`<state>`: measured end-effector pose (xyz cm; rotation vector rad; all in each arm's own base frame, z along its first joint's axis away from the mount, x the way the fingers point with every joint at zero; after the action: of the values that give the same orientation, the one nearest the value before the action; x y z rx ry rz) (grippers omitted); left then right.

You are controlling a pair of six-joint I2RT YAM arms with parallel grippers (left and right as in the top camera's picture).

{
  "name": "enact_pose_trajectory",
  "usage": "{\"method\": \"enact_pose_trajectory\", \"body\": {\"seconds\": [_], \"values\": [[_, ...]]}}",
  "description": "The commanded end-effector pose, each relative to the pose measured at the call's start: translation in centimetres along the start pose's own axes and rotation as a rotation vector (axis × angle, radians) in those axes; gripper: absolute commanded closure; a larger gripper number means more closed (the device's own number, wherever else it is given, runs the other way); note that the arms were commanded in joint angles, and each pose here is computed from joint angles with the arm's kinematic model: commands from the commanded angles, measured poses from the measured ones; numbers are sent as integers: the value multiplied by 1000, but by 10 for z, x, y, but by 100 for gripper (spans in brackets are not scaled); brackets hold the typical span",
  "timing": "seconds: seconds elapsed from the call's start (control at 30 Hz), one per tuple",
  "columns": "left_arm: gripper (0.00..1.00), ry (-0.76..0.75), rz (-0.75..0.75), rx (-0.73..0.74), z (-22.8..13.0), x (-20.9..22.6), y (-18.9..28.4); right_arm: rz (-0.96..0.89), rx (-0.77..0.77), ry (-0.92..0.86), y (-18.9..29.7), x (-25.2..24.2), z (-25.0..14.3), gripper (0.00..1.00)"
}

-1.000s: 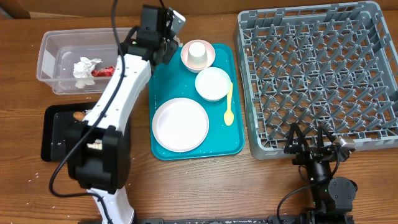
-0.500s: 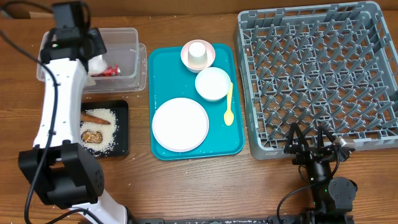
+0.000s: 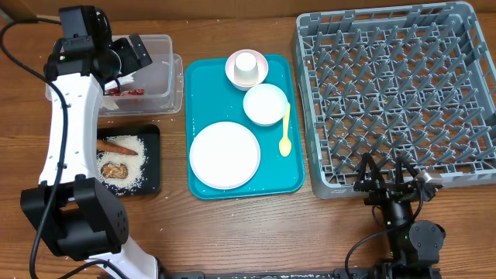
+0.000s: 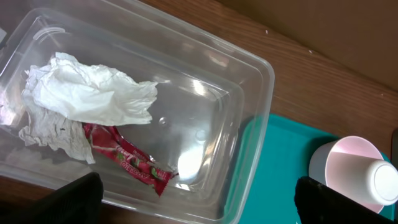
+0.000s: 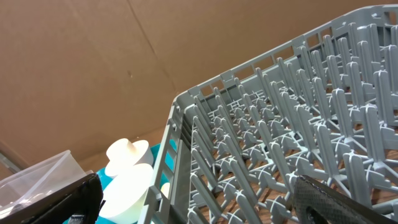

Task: Sort waste into correct bins and load items into the dishwasher
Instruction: 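Carry the remaining tissue left and drop it into the clear bin, then reach the right gripper to the white bowl on the teal tray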

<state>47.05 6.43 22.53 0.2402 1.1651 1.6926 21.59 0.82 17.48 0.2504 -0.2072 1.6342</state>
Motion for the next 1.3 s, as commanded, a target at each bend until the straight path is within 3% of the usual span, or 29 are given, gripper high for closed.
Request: {"method": "enact_pose_trajectory", "body": {"seconds": [0.0, 0.1, 0.4, 0.53, 0.6, 0.7, 0.77, 0.9, 1.03, 1.07, 1.27], "values": [[0, 325, 187, -96, 15, 43, 6, -5, -3, -2, 0, -1, -2, 0], [0, 620, 157, -50, 15, 64, 9, -5, -3, -2, 0, -1, -2, 0], [0, 620, 225, -9, 9, 92, 15, -6, -14, -13, 0, -1, 0, 0], [0, 620, 225, -8, 9, 92, 15, 226, -29, -349, 4, 33, 16, 0], [0, 620, 224, -8, 9, 92, 15, 371, 132, -589, 11, 55, 2, 0], [0, 620, 224, -8, 9, 92, 15, 385, 170, -787, 12, 58, 5, 0], [0, 620, 225, -8, 9, 92, 15, 466, 138, -749, 17, 68, 18, 0], [0, 620, 224, -8, 9, 92, 15, 645, -66, -616, 37, 88, 69, 0], [0, 620, 224, -8, 9, 92, 15, 638, -185, -586, 51, 95, 116, 0], [0, 620, 224, -8, 9, 92, 15, 621, -217, -493, 56, 100, 135, 0], [0, 620, 224, -8, 9, 92, 15, 476, -118, -180, 39, 111, 176, 0]]}}
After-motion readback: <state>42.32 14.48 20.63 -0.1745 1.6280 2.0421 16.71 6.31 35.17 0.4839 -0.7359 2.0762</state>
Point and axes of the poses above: each gripper's point midway between its finger pads, its own y axis back along the fingers, its own x axis along the line the jaws close on, z = x × y, the point moved 3 cm from there along y, back along the fingers, and after that the axes turned 10 degrees about y, right-handed, at the moved point
